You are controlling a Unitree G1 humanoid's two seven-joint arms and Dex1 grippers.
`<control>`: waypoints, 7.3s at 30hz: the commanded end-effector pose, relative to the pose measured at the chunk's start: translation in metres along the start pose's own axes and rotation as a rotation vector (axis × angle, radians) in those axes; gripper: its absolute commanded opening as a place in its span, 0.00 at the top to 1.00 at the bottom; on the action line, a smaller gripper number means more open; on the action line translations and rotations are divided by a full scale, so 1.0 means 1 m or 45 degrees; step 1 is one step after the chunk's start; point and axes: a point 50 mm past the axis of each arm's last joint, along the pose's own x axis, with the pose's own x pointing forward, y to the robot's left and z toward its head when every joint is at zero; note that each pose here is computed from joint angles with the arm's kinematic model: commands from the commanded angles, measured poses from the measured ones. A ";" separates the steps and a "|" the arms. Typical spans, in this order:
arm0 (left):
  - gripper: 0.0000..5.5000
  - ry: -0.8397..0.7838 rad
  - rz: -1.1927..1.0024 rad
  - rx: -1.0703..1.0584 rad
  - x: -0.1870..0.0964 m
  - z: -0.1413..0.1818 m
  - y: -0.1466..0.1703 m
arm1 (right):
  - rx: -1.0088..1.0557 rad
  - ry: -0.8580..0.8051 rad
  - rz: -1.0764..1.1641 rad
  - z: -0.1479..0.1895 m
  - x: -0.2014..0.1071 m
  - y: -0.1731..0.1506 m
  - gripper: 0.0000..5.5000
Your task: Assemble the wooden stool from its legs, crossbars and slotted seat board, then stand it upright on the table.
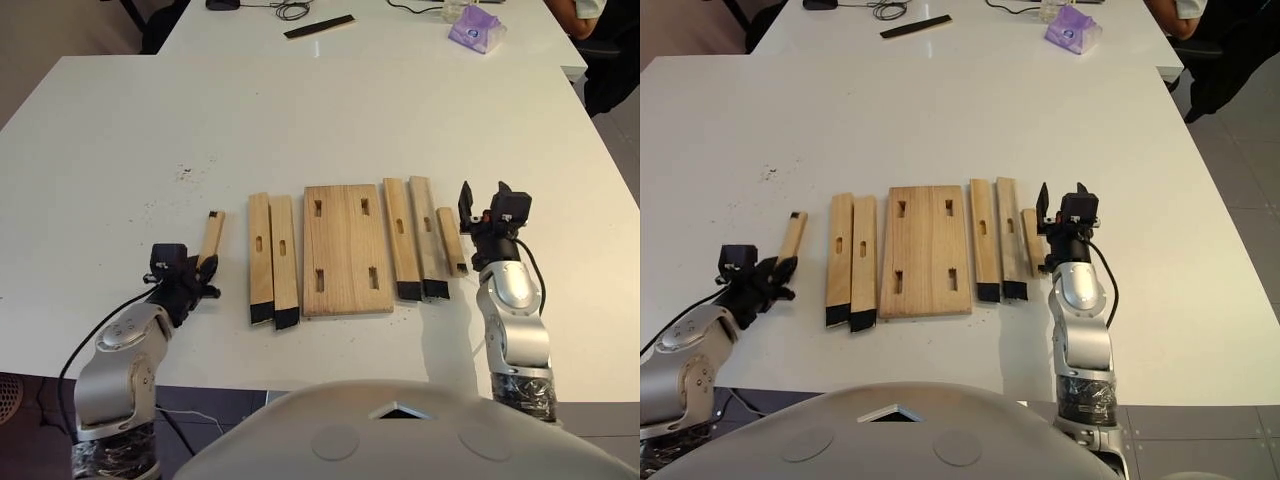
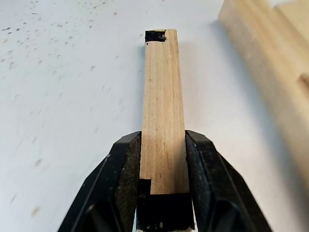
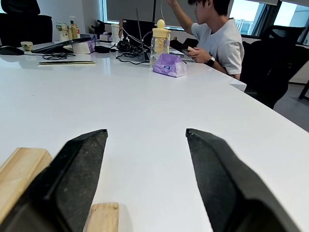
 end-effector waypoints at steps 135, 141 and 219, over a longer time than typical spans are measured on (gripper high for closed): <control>0.50 -0.376 -1.190 0.287 0.023 0.036 -0.123 | -0.669 0.413 1.981 0.031 0.042 -0.047 0.76; 0.50 -0.369 -1.165 0.259 0.024 0.032 -0.127 | -0.670 0.627 2.064 0.033 0.066 -0.041 0.77; 0.50 -0.307 -1.212 0.317 0.025 0.034 -0.123 | 0.454 -0.239 1.936 0.149 0.005 0.005 0.50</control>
